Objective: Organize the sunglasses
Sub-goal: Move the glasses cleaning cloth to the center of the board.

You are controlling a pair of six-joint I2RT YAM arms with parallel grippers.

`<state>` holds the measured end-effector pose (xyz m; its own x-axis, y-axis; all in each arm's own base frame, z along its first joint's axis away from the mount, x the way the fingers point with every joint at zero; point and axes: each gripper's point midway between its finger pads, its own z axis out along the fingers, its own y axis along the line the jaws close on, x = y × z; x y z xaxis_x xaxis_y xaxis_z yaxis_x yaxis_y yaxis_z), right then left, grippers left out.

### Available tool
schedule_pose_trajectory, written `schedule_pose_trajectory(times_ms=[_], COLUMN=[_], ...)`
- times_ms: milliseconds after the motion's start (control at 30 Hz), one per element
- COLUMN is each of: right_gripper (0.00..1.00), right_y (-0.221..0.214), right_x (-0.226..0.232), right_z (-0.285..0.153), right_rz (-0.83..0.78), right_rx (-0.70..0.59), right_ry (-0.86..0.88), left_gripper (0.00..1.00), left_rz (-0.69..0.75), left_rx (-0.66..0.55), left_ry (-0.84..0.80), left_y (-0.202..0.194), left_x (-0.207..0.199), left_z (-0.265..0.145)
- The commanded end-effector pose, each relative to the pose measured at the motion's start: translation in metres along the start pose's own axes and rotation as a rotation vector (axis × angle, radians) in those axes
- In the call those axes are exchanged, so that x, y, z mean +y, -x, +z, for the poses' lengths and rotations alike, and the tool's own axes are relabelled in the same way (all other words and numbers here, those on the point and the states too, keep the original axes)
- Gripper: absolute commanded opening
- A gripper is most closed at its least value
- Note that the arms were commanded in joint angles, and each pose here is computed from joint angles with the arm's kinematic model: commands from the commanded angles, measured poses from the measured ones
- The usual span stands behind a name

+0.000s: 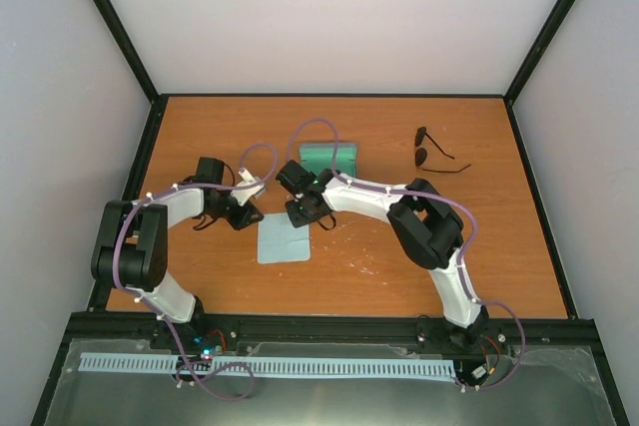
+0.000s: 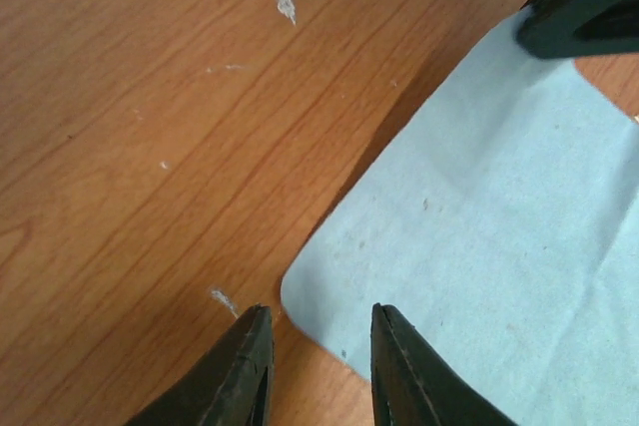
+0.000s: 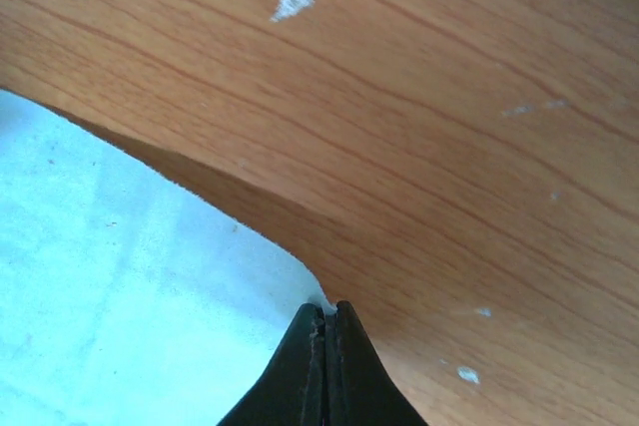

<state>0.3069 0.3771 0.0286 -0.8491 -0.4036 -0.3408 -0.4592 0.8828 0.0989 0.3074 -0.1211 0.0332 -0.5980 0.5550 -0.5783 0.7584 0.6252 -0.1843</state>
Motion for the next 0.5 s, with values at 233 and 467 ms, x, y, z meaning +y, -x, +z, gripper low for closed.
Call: schedule_pose_trajectory(times_ms=[233,467], right_gripper=[0.03,0.03], right_y=[0.012,0.011], right_x=[-0.002,-0.001], right_z=[-0.018,-0.016], right_rz=[0.134,0.129], right_rx=[-0.079,-0.075], right_ry=[0.133,0.142], left_gripper=[0.36,0.40], left_rz=[-0.035,-0.030], left_rx=[0.018,-0.022], left_ry=[-0.040,-0.059], left_y=[-0.007,0.009], left_x=[-0.006,-0.004], left_z=[0.007,0.007])
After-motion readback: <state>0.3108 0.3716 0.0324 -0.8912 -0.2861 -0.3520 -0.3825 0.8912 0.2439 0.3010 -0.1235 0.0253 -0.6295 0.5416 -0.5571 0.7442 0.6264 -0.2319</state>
